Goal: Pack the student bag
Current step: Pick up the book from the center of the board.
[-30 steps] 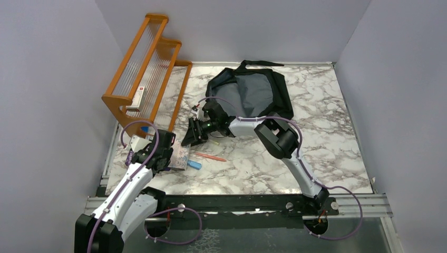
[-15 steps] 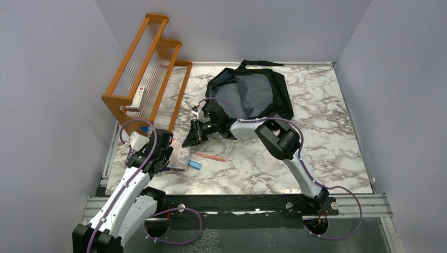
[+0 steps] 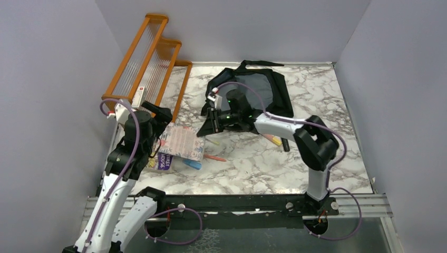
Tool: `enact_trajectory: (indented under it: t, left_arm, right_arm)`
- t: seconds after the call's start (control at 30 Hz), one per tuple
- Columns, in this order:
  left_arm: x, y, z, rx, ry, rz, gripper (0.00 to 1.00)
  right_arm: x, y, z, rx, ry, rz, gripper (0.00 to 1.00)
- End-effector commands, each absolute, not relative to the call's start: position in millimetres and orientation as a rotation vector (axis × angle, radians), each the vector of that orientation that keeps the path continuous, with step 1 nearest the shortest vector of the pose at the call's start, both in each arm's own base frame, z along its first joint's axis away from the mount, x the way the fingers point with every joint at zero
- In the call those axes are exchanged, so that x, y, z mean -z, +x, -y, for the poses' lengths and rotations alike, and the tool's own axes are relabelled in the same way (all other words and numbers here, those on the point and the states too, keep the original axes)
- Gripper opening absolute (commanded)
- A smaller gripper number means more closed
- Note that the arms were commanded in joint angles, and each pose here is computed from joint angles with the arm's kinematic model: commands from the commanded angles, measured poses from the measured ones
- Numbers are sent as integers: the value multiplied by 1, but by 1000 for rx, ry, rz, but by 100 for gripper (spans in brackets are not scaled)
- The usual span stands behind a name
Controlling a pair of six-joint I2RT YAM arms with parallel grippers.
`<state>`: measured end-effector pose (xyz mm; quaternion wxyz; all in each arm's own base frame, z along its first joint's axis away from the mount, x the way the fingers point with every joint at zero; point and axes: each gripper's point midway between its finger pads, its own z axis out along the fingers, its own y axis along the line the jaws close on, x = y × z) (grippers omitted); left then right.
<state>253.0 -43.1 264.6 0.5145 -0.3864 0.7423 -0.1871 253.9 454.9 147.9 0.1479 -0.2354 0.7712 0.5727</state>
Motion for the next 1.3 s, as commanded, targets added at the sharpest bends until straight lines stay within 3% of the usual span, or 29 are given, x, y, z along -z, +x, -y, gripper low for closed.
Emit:
enact_trajectory:
  t: [0.0,0.2,0.43,0.57,0.87,1.27]
  left_arm:
    - [-308,276,70,536,-660,-1759,86]
    - [-351,302,119,727,-351,-1684,88]
    - [-357,336,164,771,-20,-1775,91]
    - [-365,352,185,875,137,-1741,92]
    - [-384,373,201,1057,554,-1666,94]
    - [-375,328,212,1190,841,-1576,94]
  right_arm:
    - [-208,257,-423,-1565,-675,-2078,1]
    - [-265,297,-352,-1398,-461,-1967,1]
    - [-300,349,-257,-1201,-317,-1879,1]
    - [-324,355,-219,-1216,-334,-1790,1]
    - [-364,324,-211,-1280,-685,-1615,0]
    - [-386,293,-217,-1420,-878,-1476,1]
